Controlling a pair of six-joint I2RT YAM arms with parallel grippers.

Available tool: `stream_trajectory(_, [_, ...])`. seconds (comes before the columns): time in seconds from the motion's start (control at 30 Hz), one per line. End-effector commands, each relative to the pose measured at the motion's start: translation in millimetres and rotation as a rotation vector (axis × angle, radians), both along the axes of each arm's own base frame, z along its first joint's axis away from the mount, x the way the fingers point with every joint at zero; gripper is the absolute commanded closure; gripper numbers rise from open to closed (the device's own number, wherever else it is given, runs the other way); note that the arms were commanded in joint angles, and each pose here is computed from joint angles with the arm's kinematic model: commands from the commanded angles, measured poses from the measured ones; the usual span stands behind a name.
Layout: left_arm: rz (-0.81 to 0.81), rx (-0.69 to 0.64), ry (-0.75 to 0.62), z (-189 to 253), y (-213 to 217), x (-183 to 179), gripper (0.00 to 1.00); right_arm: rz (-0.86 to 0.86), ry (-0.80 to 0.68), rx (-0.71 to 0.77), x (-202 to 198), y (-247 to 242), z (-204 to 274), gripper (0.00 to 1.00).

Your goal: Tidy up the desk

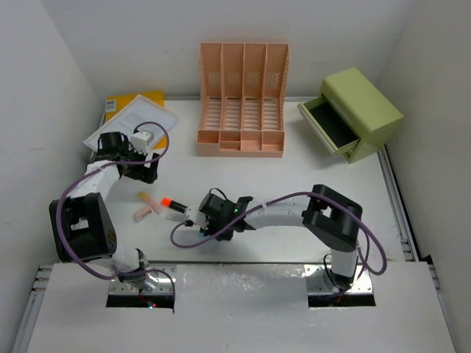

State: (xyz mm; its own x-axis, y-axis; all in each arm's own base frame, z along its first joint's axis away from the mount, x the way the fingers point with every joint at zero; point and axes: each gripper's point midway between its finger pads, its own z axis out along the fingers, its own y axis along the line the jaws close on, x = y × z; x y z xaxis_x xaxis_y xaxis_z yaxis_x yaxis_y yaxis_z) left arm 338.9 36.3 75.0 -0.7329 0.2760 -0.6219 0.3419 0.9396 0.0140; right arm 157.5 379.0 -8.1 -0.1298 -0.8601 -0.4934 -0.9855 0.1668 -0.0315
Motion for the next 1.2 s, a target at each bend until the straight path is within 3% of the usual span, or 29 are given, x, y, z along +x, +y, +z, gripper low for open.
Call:
stream_trajectory(0.0, [-0.011, 0.006, -0.053, 9.1, -1.0, 7.3, 0.08, 0.125, -0.053, 0.081, -8.2, -5.3, 44.1, 1.00])
stream_trajectory(0.1, [-0.010, 0.006, -0.046, 7.4, -0.9, 6.8, 0.08, 0.080, -0.172, 0.206, 17.0, -6.4, 103.3, 1.00])
stream_trajectory(0.2, [-0.010, 0.010, -0.043, 6.9, -0.4, 6.1, 0.08, -0.224, -0.287, 0.315, 93.2, -39.0, 168.7, 1.00])
stream_trajectory(0.23, [-0.009, 0.008, -0.042, 7.1, -0.5, 5.9, 0.08, -0.441, -0.381, 0.288, 145.2, -82.9, 183.9, 1.00])
stream_trajectory(0.33, [-0.019, 0.008, -0.031, 5.6, -1.8, 3.1, 0.08, -0.828, -0.586, 0.255, 215.4, -175.4, 220.8, 1.00])
stream_trajectory(0.37, [-0.024, 0.006, -0.028, 5.6, -2.7, 2.4, 0.08, -0.911, -0.679, 0.221, 233.3, -202.7, 237.8, 1.00])
stream_trajectory(0.43, [-0.061, -0.003, -0.028, 6.1, -6.9, 0.7, 0.08, -1.007, -0.692, 0.126, 260.2, -249.6, 236.1, 1.00])
stream_trajectory(0.47, [-0.096, -0.028, -0.021, 6.6, -13.7, -2.6, 0.08, -1.028, -0.722, 0.119, 275.7, -261.8, 256.2, 1.00])
stream_trajectory(0.53, [-0.168, -0.025, -0.022, 7.7, -22.7, -7.5, 0.08, -1.089, -0.674, -0.026, 297.7, -302.7, 233.0, 1.00])
stream_trajectory(0.57, [-0.197, -0.033, -0.017, 7.9, -28.7, -11.7, 0.08, -1.096, -0.711, -0.056, 311.8, -314.2, 251.0, 1.00])
stream_trajectory(0.63, [-0.265, -0.014, -0.023, 8.3, -39.0, -18.0, 0.08, -1.118, -0.682, -0.161, 330.9, -342.3, 239.6, 1.00])
stream_trajectory(0.87, [-0.636, -0.013, -0.064, 20.6, -91.0, -51.7, 0.13, -1.194, -0.614, -0.241, 367.7, -402.1, 207.7, 1.00])
stream_trajectory(1.07, [-0.766, 0.017, -0.054, 19.6, -103.0, -63.1, 0.15, -1.175, -0.547, -0.244, 375.5, -417.9, 185.5, 1.00])
stream_trajectory(1.17, [-0.828, 0.039, -0.045, 13.4, -107.2, -68.5, 0.18, -1.159, -0.551, -0.255, 374.5, -418.6, 187.1, 0.86])
